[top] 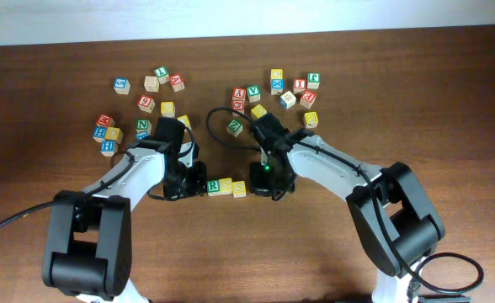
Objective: Spell out RSS
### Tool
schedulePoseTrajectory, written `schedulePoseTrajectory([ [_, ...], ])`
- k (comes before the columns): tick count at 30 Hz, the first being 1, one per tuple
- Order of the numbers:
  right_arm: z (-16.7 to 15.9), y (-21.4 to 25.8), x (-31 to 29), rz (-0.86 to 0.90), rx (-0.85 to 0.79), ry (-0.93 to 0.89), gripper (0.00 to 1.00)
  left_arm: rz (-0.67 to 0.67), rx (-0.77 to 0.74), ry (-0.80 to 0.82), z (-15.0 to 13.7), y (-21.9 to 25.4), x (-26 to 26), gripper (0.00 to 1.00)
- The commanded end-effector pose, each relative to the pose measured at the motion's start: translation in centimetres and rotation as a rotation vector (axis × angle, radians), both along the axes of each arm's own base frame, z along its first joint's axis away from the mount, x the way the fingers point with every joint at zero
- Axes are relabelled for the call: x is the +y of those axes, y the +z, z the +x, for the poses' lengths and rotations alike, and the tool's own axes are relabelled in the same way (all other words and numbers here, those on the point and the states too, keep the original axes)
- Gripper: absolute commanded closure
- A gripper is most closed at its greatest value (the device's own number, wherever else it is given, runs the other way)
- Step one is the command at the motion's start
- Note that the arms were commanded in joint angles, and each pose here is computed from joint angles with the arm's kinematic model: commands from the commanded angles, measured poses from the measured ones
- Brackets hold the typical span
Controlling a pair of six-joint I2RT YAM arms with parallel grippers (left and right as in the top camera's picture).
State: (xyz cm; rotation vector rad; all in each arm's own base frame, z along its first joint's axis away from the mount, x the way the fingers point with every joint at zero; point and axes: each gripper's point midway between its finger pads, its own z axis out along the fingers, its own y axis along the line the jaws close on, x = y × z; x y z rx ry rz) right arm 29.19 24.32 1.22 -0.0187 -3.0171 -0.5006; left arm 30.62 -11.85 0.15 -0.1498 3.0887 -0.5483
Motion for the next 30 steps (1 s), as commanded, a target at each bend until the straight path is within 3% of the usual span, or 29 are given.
schedulePoseTrajectory([
  [1, 2.4, 2.3, -0.8, -0.099, -0.09, 0.06, 0.96, 0.012, 0.023, -0.003, -0.5, -0.9, 0.2, 1.0],
  [4, 1.1, 3.8, -0.7, -0.097, -0.035, 0.11, 0.96, 0.018, 0.019, -0.002, -0.4, -1.0, 0.3, 0.98],
  [9, -1.3, 3.4, 0.0, -0.1, 0.025, 0.167, 0.85, 0.039, 0.015, -0.001, -0.3, -1.1, 0.7, 0.76],
  [12, -2.1, 3.3, 1.1, -0.105, 0.023, 0.178, 0.86, 0.052, 0.013, 0.001, -0.3, -1.2, 0.9, 0.68],
  [16, -2.1, 3.1, 1.4, -0.135, 0.003, 0.15, 0.93, 0.053, 0.016, 0.001, -0.3, -1.2, 0.9, 0.67],
  [26, -2.8, 2.6, 1.0, -0.147, 0.033, 0.144, 0.96, 0.065, 0.035, 0.011, -0.7, -1.2, 1.4, 0.73],
  [30, -3.6, 1.5, 0.7, -0.146, 0.057, 0.145, 0.96, 0.066, 0.056, 0.07, -0.5, -1.2, 3.2, 0.65],
])
